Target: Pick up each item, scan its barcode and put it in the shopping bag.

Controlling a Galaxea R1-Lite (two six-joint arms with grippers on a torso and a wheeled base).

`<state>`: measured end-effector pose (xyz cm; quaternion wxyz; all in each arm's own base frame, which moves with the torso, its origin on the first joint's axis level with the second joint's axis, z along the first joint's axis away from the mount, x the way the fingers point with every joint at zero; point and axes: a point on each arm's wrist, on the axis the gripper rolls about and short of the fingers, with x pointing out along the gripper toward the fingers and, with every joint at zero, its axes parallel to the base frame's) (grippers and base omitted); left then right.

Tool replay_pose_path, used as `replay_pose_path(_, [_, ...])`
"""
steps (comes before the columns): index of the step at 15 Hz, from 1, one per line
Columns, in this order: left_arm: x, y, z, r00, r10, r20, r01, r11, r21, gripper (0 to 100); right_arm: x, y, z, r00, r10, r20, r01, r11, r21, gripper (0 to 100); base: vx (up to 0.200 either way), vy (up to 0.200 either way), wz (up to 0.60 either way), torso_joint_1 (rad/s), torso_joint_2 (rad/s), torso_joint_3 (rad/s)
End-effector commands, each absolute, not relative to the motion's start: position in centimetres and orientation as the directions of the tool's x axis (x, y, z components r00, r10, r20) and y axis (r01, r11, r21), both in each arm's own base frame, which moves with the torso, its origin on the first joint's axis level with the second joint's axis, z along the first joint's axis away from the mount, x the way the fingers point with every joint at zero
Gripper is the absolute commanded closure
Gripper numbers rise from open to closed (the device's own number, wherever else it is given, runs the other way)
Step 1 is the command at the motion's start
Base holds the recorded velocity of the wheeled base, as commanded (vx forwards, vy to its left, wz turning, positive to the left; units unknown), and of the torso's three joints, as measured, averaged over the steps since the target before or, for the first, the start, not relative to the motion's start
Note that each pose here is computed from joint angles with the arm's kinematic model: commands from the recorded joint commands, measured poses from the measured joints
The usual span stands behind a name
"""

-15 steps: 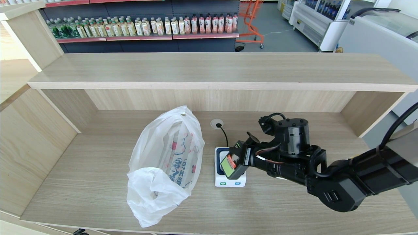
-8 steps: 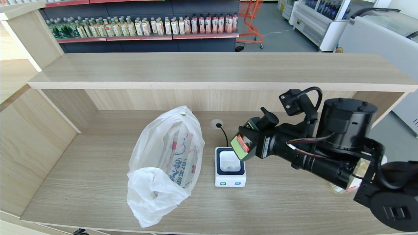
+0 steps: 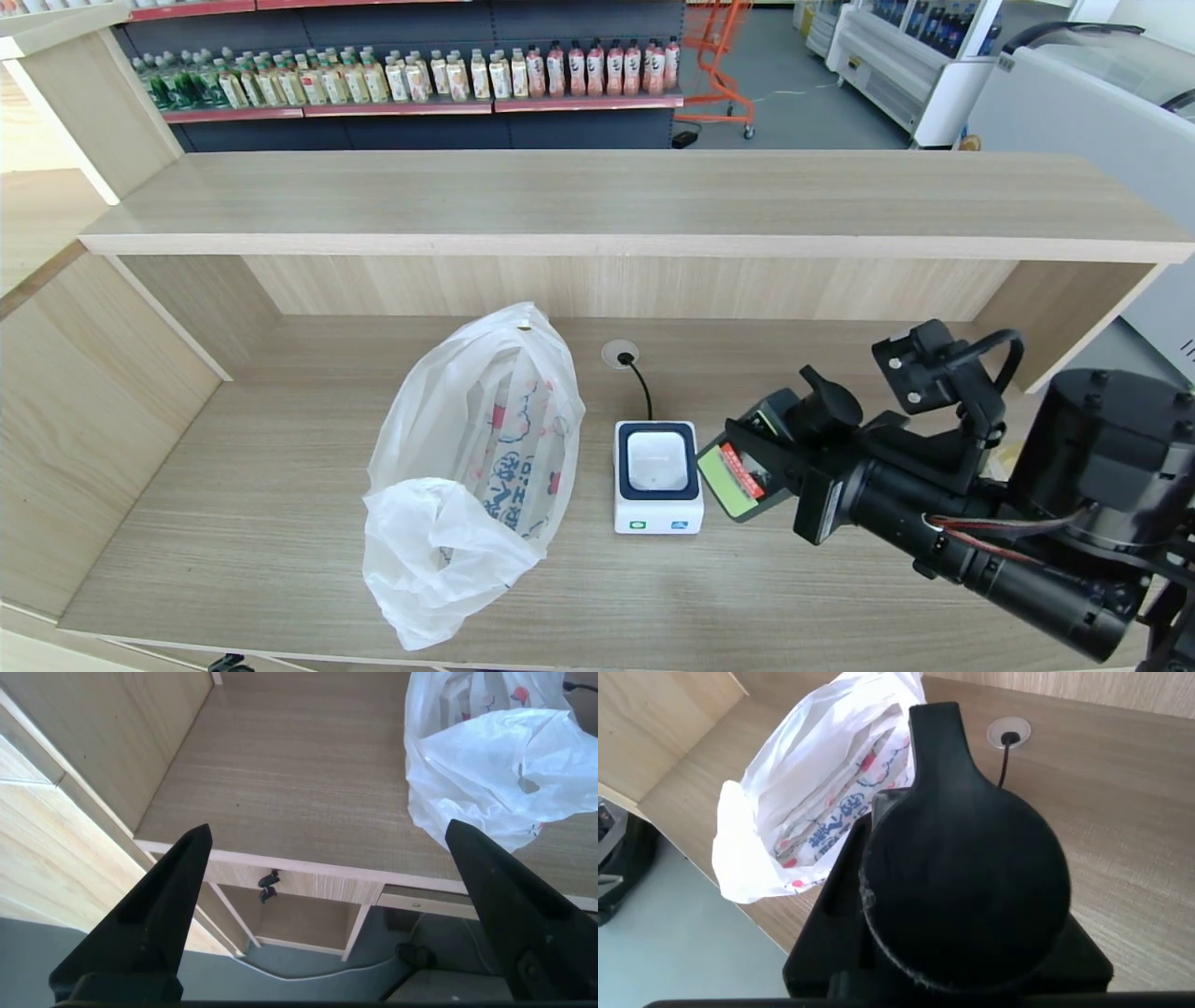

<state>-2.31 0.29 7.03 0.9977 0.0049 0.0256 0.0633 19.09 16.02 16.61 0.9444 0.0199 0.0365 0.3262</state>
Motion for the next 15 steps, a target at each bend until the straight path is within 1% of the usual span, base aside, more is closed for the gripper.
replay_pose_path(1, [-2.3, 0.3, 7.0, 0.991, 0.127, -0.052, -0.126, 0.992, 0.014, 0, 18.7, 15.8, 16.9, 0.784, 0.619, -0.043, -0.617, 0.785, 0.063, 100, 0.000, 0.000, 0.00, 0.000, 0.00, 0.000])
replay_pose_path(4, [-2.3, 0.3, 7.0, 0.991, 0.127, -0.052, -0.126, 0.992, 0.013, 0, 18.5, 15.5, 16.7, 0.784, 0.619, -0.052, -0.616, 0.785, 0.064, 100, 0.000, 0.000, 0.00, 0.000, 0.00, 0.000])
replay_pose_path(6, [-2.3, 0.3, 7.0, 0.991, 0.127, -0.050, -0.126, 0.992, 0.013, 0, 18.4, 15.6, 16.8, 0.783, 0.621, -0.048, -0.618, 0.784, 0.063, 100, -0.200, 0.000, 0.00, 0.002, 0.00, -0.002])
replay_pose_path(10, [-2.3, 0.3, 7.0, 0.991, 0.127, -0.052, -0.126, 0.992, 0.013, 0, 18.1, 15.6, 17.1, 0.775, 0.630, -0.035, -0.627, 0.776, 0.072, 100, 0.000, 0.000, 0.00, 0.000, 0.00, 0.000])
replay_pose_path(12, [-2.3, 0.3, 7.0, 0.991, 0.127, -0.050, -0.126, 0.992, 0.014, 0, 18.1, 15.8, 17.5, 0.774, 0.633, -0.021, -0.627, 0.770, 0.116, 100, 0.000, 0.200, 0.00, 0.005, 0.01, -0.002])
replay_pose_path(14, [-2.3, 0.3, 7.0, 0.990, 0.129, -0.050, -0.128, 0.992, 0.014, 0, 17.6, 16.3, 18.5, 0.752, 0.659, 0.009, -0.645, 0.734, 0.213, 100, 0.000, 0.200, 0.00, -0.007, -0.01, 0.005])
replay_pose_path(15, [-2.3, 0.3, 7.0, 0.991, 0.127, -0.050, -0.126, 0.992, 0.014, 0, 17.7, 16.4, 18.8, 0.752, 0.659, 0.002, -0.639, 0.729, 0.245, 100, 0.000, 0.200, 0.00, 0.027, 0.02, -0.002])
